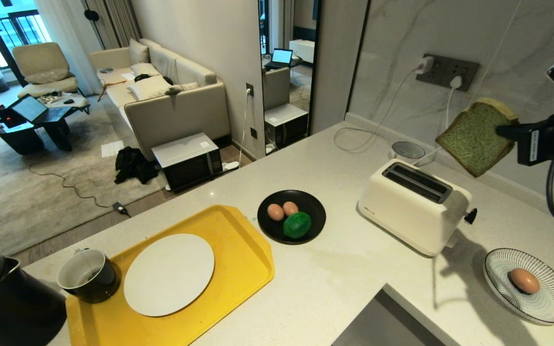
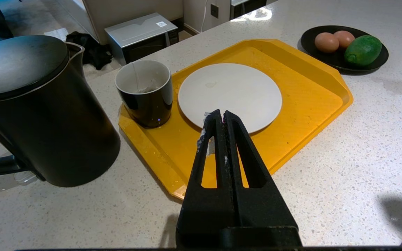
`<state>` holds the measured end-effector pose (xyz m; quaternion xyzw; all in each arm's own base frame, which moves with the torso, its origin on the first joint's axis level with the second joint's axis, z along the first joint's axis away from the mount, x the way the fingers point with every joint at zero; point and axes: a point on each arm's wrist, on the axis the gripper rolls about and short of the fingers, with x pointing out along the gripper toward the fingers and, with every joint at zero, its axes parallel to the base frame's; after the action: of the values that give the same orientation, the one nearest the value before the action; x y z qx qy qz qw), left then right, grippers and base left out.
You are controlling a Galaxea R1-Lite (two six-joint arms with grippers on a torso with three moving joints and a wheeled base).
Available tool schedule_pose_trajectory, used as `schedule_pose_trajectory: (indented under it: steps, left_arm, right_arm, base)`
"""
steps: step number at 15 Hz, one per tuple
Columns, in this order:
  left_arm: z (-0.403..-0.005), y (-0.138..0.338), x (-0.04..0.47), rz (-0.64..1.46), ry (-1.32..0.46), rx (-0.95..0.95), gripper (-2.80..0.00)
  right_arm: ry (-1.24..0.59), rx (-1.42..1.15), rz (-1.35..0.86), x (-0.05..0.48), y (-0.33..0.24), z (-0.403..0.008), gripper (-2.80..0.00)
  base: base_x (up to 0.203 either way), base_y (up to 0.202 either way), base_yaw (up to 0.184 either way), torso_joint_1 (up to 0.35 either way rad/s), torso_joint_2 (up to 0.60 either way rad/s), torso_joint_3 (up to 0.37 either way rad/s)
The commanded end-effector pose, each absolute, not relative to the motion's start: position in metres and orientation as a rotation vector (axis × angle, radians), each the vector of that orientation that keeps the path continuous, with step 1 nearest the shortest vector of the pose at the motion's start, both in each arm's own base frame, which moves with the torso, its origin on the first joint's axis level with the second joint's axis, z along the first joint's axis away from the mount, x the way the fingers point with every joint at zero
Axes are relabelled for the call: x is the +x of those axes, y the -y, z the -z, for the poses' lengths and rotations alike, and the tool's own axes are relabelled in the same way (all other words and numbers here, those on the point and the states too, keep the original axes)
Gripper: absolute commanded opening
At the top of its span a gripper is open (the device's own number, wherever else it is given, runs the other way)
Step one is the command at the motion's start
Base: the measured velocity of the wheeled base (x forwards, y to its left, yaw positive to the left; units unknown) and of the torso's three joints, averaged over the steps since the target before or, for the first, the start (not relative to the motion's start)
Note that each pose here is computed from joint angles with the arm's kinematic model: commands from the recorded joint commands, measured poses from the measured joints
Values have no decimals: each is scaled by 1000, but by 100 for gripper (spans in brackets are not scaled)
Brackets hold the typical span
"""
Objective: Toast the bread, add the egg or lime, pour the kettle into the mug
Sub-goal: Put the baked bread on a plate
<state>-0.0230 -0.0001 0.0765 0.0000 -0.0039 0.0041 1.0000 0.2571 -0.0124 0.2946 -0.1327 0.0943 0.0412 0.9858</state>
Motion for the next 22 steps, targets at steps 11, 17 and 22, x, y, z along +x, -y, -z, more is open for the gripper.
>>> schedule_pose_trajectory:
  steps: [11,17,22]
  left_arm:
    - [-77,0,-23,-9,8,0,-280]
    - [-76,0,-23,-9,9,0,-280]
    - [-77,0,-23,-9,8,0,-280]
  right_arm:
    - [-51,-297,182,167,13,-306,-280]
    - [-71,-304,176,169,13,-300,-280]
    - [-82,-305,176,169,13,-294,-280]
  base:
    - [0,0,0,0,0,0]
    - [-2,-3,99,1,1,3]
    - [-2,-9,171,3,3,3]
